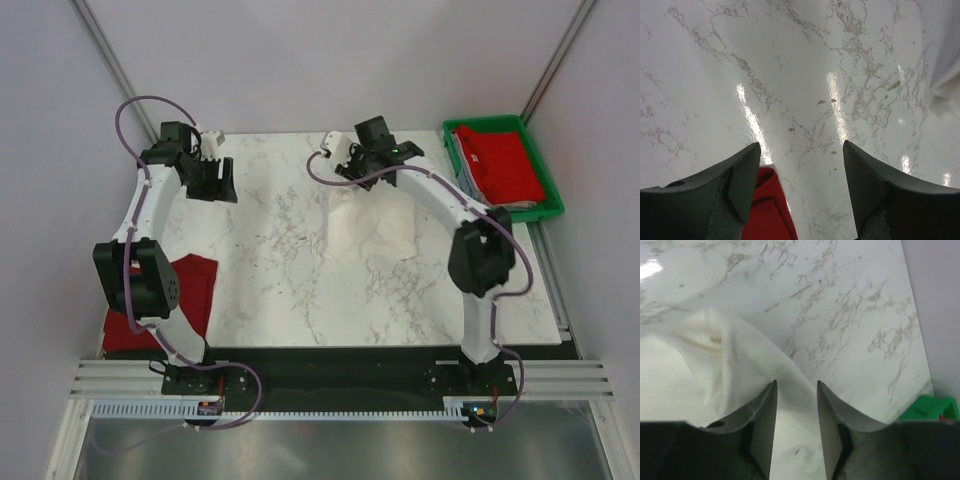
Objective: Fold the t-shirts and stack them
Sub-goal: Move the tshirt to the center of the board, then flatten the tshirt out
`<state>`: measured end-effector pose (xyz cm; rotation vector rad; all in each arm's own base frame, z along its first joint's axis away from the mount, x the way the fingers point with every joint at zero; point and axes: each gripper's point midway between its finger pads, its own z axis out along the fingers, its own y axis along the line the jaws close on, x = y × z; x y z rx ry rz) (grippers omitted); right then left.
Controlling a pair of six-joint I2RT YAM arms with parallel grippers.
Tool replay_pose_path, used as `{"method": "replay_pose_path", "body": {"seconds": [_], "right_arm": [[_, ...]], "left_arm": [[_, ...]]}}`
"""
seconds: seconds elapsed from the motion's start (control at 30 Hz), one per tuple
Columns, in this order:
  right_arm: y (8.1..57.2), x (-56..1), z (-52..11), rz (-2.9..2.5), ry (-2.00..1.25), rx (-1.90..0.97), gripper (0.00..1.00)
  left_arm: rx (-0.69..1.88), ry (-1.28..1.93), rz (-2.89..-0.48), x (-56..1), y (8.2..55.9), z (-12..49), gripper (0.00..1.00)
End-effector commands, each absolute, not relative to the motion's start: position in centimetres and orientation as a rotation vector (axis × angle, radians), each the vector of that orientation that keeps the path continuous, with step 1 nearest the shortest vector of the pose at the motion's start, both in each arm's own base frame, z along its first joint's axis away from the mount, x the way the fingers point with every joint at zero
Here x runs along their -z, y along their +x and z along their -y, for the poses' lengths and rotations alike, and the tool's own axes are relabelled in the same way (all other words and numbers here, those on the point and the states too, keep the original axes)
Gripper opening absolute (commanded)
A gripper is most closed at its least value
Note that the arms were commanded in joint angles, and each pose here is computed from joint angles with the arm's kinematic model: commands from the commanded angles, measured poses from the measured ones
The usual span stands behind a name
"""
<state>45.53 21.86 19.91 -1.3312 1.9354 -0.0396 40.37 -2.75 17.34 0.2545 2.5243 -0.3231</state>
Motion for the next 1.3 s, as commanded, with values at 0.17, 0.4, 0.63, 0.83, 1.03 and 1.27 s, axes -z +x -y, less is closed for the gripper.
{"method": "replay_pose_path", "body": {"seconds": [0.17, 0.4, 0.63, 0.83, 1.03, 1.27], "right_arm": [[52.9, -17.8, -24.4, -1.798, -1.359, -0.144, 0.55], [42.0, -9.1, -19.7, -1.716, -1.841, -0.225, 0.51], [38.2, -7.6, -22.5, -1.652, -1.890, -0.392, 0.45], [36.1, -6.3, -25.2, -1.552, -1.981, -0.426, 0.46], [35.3, -4.8, -26.8, -1.515, -2.044, -0.437, 0.49], [35.3, -3.1, -26.7, -1.532, -2.092, -0.419, 0.47]], "left_arm": [[0.270, 0.377, -2.577, -16.9, 41.5, 1.8, 0.84], [0.184, 0.433, -2.552, -16.7, 45.4, 0.7, 0.77], [0.160, 0.445, -2.606, -14.2, 46.1, 0.7, 0.68], [0.156, 0.460, -2.624, -13.5, 45.9, 1.2, 0.67], [0.174, 0.453, -2.633, -13.3, 45.5, 1.4, 0.67], [0.190, 0.439, -2.646, -13.1, 44.6, 1.6, 0.67]]}}
